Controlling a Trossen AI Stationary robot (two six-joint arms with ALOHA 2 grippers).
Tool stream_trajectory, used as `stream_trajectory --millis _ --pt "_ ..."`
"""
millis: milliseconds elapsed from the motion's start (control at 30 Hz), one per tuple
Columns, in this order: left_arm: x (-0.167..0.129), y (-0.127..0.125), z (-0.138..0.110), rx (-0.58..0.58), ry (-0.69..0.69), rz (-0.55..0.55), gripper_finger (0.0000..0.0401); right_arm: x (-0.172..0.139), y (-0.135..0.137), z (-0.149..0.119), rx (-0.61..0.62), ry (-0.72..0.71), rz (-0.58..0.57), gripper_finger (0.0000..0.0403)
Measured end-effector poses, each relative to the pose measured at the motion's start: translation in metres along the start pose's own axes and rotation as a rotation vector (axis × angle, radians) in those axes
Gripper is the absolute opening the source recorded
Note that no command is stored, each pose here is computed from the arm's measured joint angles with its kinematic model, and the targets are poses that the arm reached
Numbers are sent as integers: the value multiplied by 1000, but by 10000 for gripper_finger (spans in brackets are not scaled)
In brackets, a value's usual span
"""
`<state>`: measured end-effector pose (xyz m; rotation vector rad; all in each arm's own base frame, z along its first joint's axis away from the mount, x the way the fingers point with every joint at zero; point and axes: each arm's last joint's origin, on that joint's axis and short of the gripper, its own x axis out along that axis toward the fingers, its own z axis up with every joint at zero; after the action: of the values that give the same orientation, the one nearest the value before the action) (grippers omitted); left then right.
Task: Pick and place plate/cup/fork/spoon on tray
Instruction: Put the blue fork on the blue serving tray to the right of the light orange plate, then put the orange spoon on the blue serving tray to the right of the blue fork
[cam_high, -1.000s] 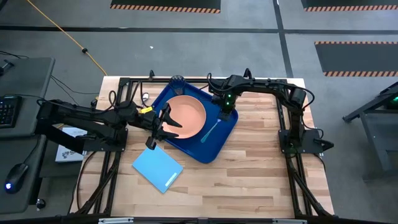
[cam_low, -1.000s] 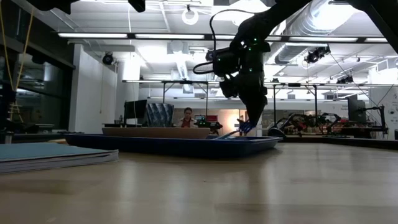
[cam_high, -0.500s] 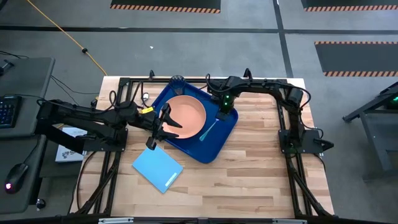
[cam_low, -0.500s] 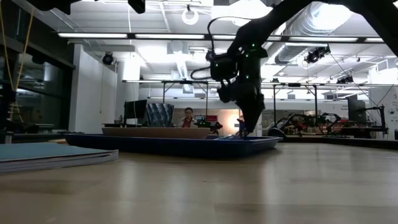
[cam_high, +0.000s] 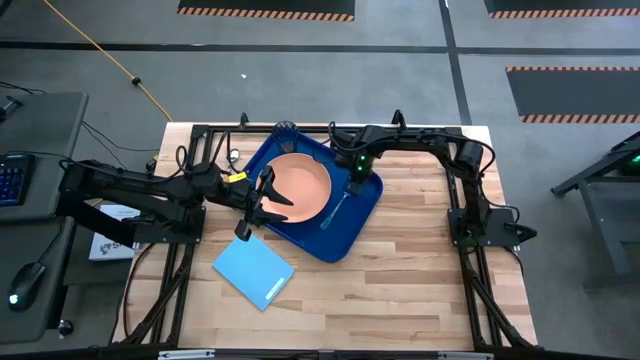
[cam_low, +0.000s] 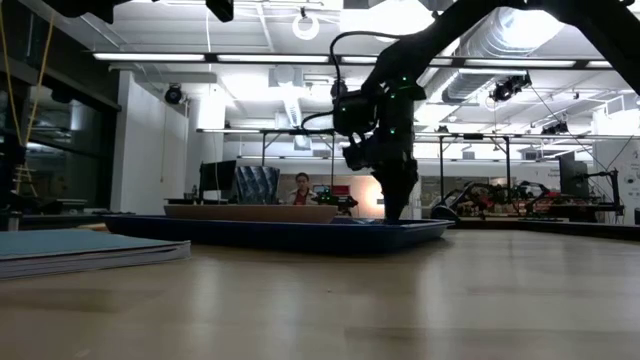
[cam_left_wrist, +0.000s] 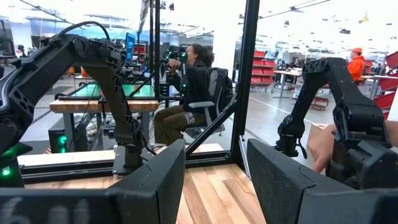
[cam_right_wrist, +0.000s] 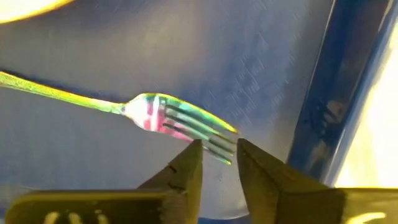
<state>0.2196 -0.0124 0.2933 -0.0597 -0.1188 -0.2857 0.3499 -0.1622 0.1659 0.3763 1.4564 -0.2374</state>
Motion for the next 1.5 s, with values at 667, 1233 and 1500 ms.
stream_trajectory --millis 667,1233,1500 --pt "0 0 0 -1 3 0 161 -22 0 -4 -35 106 -20 188" --pt "0 2 -2 13 18 16 161 -54 9 -48 -164 -364 67 188" --pt "-15 -2 1 -26 99 42 161 -43 33 -88 -291 -745 103 188"
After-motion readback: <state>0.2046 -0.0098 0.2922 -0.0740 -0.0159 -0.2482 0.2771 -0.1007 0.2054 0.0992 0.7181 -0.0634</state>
